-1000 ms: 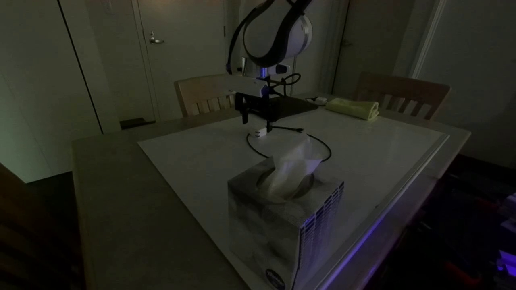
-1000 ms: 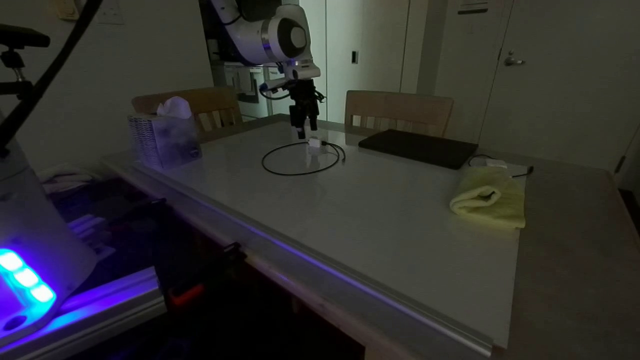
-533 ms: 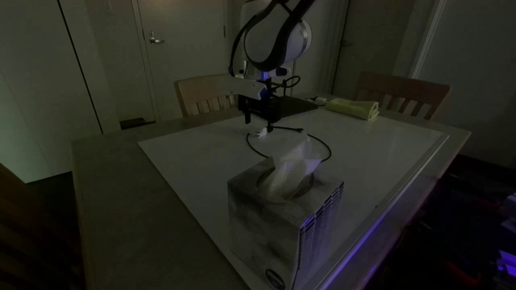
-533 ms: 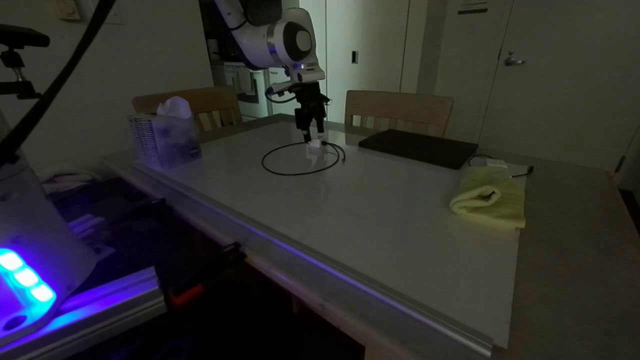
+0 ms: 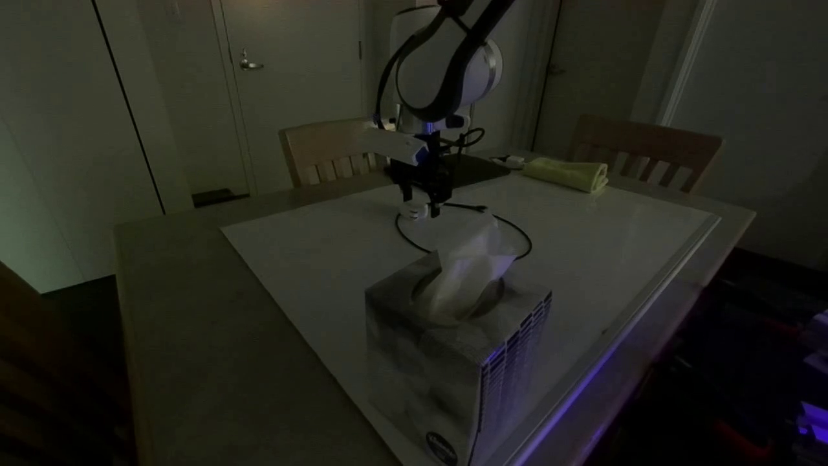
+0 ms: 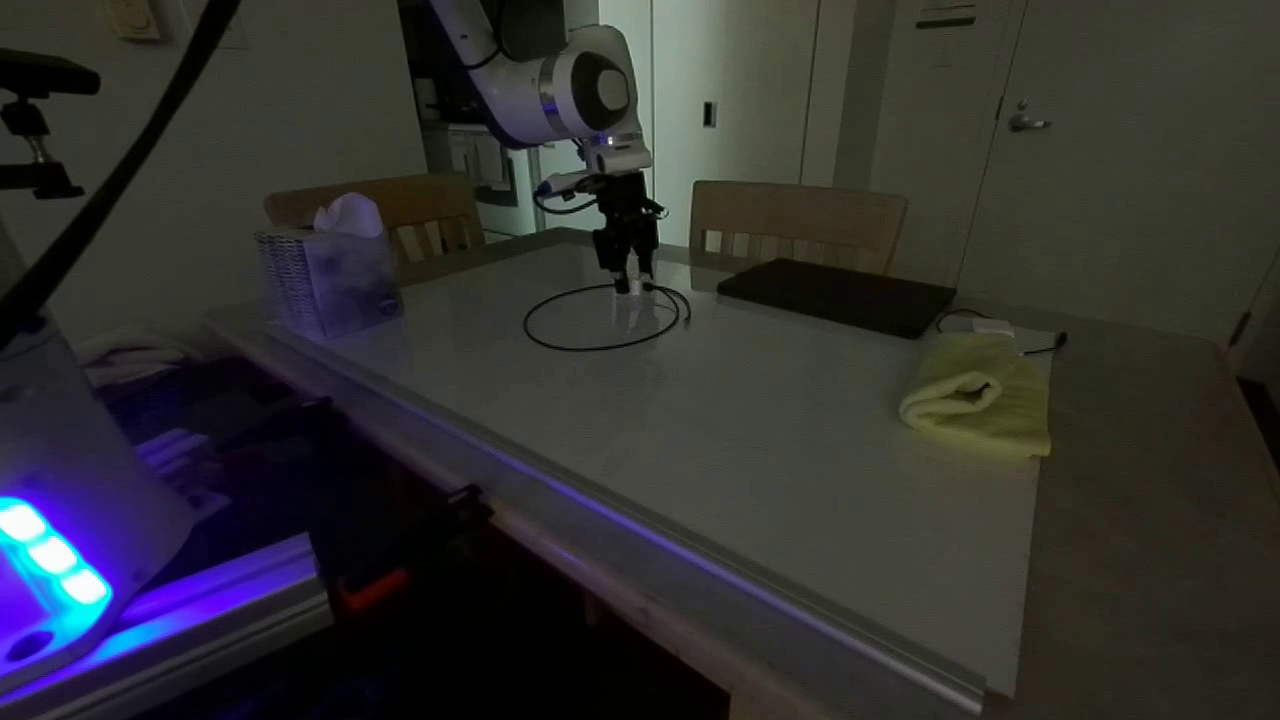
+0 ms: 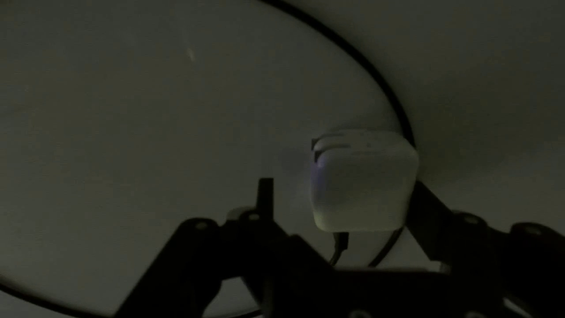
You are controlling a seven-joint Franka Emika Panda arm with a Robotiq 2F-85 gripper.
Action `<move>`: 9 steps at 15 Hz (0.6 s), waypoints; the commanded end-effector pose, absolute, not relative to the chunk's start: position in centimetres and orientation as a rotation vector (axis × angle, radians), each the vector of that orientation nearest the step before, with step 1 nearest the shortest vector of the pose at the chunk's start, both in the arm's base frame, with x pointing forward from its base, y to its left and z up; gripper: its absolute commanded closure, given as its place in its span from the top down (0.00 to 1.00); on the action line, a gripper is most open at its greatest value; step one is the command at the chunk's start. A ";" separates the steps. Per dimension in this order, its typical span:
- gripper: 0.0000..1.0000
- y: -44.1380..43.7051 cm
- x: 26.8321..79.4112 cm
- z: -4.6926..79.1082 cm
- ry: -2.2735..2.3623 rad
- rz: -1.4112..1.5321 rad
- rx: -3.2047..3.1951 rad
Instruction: Straighten the cable
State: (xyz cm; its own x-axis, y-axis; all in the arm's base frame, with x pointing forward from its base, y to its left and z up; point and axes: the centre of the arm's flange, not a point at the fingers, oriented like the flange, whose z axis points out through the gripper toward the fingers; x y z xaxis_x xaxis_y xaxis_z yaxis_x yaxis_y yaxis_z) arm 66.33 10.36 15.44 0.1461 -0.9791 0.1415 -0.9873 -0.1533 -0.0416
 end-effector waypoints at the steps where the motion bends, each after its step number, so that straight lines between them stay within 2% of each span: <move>1: 0.46 10.2 65.9 15.7 -2.049 0.217 2.312; 2: 0.37 10.2 65.9 15.7 -2.053 0.219 2.309; 4: 0.26 10.3 65.9 15.8 -2.049 0.228 2.310; 9: 0.26 10.4 65.6 17.1 -2.014 0.271 2.213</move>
State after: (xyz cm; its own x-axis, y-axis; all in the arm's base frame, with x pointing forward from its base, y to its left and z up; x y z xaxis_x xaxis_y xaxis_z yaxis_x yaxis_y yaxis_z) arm 66.30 10.42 15.54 0.1263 -0.9789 0.1606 -0.9900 -0.1347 -0.0426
